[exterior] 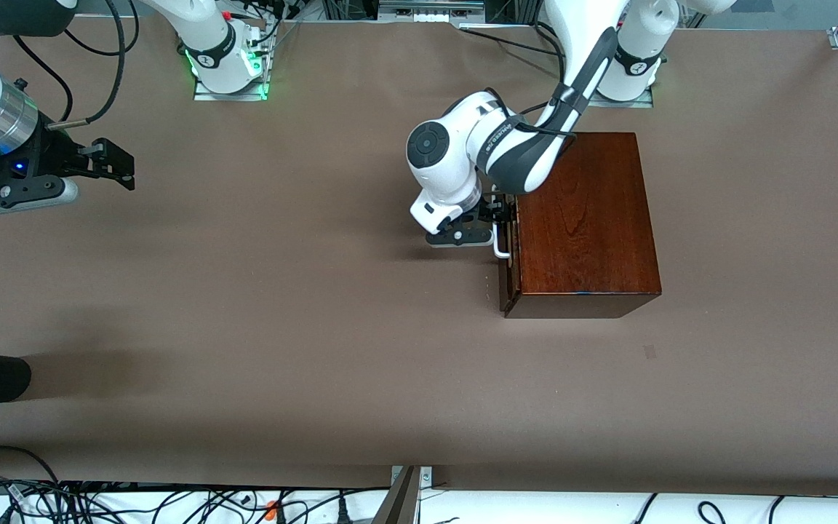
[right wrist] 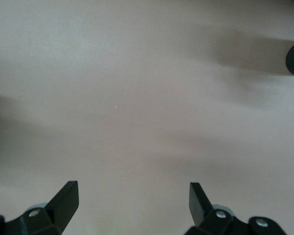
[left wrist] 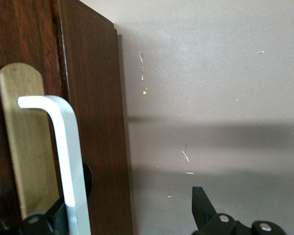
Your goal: Open drawer, take yellow block, close drawer
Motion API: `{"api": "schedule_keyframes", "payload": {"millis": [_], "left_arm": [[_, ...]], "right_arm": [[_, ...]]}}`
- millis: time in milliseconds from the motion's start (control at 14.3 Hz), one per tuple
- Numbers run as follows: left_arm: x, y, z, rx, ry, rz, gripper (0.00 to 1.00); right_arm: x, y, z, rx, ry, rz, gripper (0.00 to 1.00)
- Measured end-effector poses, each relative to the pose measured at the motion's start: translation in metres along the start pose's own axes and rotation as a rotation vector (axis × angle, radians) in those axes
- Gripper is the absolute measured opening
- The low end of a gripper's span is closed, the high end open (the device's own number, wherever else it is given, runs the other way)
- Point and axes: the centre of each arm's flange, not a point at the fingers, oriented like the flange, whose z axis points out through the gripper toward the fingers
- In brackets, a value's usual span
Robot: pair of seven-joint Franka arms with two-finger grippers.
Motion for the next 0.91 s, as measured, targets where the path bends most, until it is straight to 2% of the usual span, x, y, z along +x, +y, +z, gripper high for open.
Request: {"api": "schedule_keyframes", "payload": {"millis": [559,909], "left_arm": [[-0.007,0.022,-0.014,-0.098,0.035,-0.015,1.00],[-0.013,0.034,-0.023,-0.157,0.026,-0.021,1.00]], "right_arm": [[0.000,0.003,0.000,0.000,-0.001,0.005,1.00],[0.000,0.006,0.001,0.000,-0.003,0.011,1.00]]}}
